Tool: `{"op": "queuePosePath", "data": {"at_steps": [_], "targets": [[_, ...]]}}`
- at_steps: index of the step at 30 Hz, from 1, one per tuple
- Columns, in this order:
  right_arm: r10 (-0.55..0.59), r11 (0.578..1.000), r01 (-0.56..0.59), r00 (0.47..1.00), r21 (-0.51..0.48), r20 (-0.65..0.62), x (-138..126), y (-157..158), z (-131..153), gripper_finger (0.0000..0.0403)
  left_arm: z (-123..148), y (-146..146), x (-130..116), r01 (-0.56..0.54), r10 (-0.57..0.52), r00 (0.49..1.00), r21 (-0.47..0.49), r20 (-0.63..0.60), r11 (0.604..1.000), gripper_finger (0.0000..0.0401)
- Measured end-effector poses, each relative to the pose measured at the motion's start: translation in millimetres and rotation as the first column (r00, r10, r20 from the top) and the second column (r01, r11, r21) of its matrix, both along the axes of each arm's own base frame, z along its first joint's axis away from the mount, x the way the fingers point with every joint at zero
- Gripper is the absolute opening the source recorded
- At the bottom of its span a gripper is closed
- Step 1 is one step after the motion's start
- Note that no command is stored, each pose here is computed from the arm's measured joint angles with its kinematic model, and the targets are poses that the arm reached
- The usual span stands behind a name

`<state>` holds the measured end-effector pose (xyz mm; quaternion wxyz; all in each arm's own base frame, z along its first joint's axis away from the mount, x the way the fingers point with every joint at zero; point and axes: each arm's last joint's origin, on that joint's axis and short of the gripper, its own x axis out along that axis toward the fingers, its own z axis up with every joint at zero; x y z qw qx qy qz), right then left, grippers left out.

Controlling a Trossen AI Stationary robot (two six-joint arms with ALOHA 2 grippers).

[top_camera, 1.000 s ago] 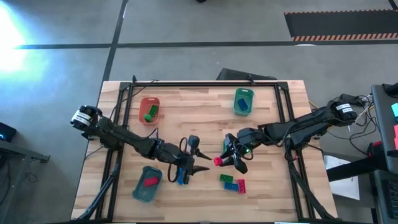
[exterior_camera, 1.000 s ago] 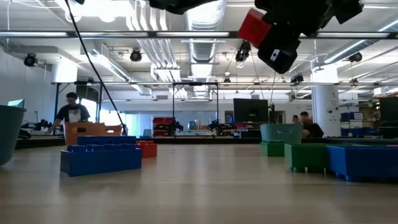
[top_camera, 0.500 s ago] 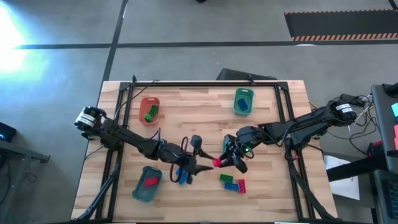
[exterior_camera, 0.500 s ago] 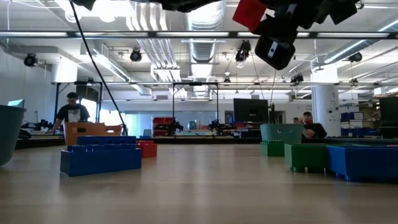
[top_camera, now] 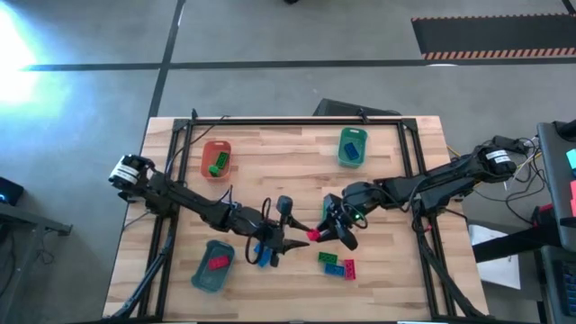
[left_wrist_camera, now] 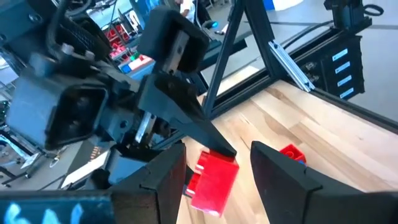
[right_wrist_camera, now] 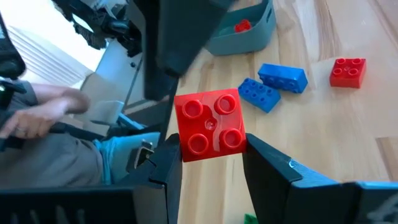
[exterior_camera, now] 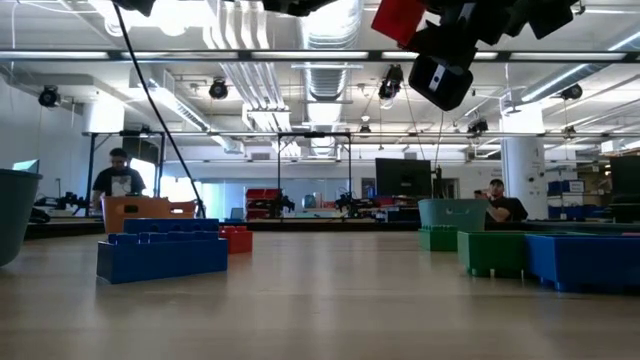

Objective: Sort & place blocks by color
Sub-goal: Put the red game piece into the blue bin

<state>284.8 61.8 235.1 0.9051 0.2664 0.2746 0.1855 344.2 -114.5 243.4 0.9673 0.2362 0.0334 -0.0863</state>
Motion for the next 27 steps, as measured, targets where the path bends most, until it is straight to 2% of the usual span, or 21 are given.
{"op": "queuePosePath", "data": {"at_steps": [5,12,22,27], "targets": [[-0.01,0.999,0.009,1.0,0.038,0.017,1.3,0.6,3.2,0.0123,-9.7,-0.7,3.7,-0.003,0.003,1.0,0.006,-0.013,1.0,0.0164],[-0.002,1.0,0.002,1.0,0.025,0.025,1.2,0.5,3.0,0.0123,-10.5,-1.4,5.4,-0.003,0.003,1.0,0.002,-0.005,1.0,0.0161],[0.004,1.0,-0.004,1.0,0.029,0.023,1.1,0.9,3.1,0.0123,-9.0,1.1,5.9,-0.014,0.014,1.0,0.012,0.011,1.0,0.0065],[0.002,1.0,-0.003,1.0,0.027,0.024,1.1,0.8,3.0,0.0123,-9.3,1.3,5.9,-0.015,0.015,1.0,0.011,0.009,1.0,0.007]]}}
